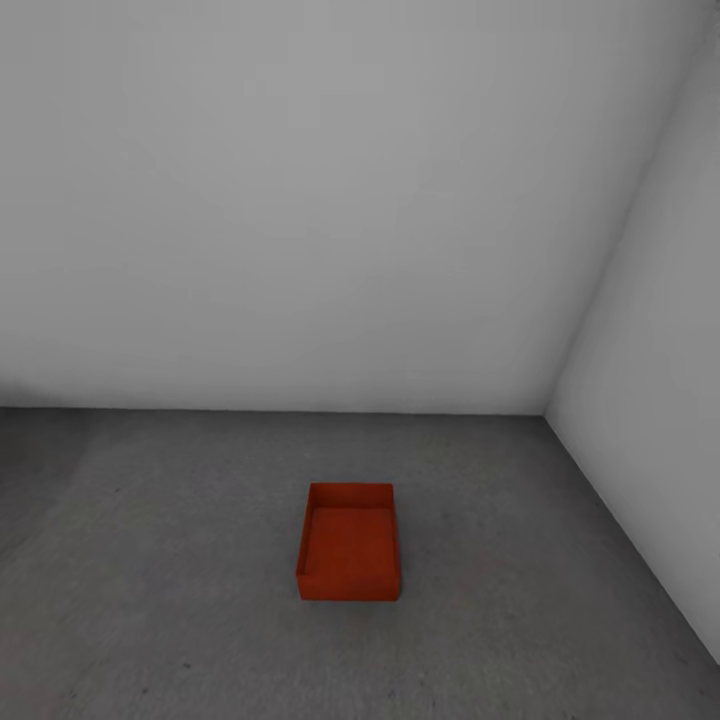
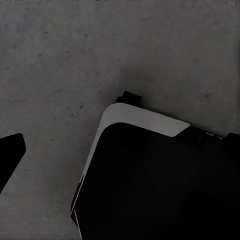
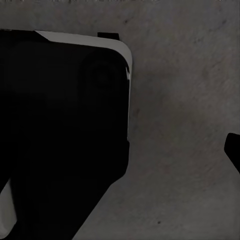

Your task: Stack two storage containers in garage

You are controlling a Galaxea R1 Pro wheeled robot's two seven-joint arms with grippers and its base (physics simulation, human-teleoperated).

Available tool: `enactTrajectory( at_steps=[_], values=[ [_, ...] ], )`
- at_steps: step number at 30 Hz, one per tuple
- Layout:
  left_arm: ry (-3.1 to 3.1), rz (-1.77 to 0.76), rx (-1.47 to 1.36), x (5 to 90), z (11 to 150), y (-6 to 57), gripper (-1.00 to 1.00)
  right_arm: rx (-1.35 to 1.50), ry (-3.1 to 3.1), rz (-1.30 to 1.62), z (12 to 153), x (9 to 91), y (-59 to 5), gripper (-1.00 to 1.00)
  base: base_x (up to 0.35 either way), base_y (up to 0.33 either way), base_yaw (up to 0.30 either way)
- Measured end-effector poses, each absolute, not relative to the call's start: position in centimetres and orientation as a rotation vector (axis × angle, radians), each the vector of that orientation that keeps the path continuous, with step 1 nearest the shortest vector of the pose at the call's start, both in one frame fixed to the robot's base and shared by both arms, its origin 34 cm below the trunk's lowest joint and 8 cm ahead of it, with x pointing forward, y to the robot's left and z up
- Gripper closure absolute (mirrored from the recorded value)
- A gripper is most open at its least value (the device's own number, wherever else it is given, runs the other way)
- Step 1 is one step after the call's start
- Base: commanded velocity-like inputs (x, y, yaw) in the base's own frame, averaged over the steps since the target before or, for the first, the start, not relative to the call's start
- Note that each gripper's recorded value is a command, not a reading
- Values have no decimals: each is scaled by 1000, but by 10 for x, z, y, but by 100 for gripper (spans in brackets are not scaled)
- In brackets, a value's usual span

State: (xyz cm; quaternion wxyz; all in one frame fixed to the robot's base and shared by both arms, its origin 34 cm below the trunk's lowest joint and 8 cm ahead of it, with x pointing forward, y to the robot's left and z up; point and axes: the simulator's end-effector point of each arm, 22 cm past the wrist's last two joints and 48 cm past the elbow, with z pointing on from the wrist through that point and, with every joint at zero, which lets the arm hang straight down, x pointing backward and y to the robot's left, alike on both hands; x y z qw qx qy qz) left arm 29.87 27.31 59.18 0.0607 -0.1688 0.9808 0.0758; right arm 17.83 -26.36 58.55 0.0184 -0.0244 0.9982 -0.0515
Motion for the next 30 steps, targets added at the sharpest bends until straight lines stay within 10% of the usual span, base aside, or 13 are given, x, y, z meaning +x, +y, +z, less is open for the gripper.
enactTrajectory(
  at_steps=[30],
  values=[
    [2954, 174, -512, 290, 595, 266, -100, -83, 3079, -156, 589, 176, -262, -100, 0, 0, -42]
  ],
)
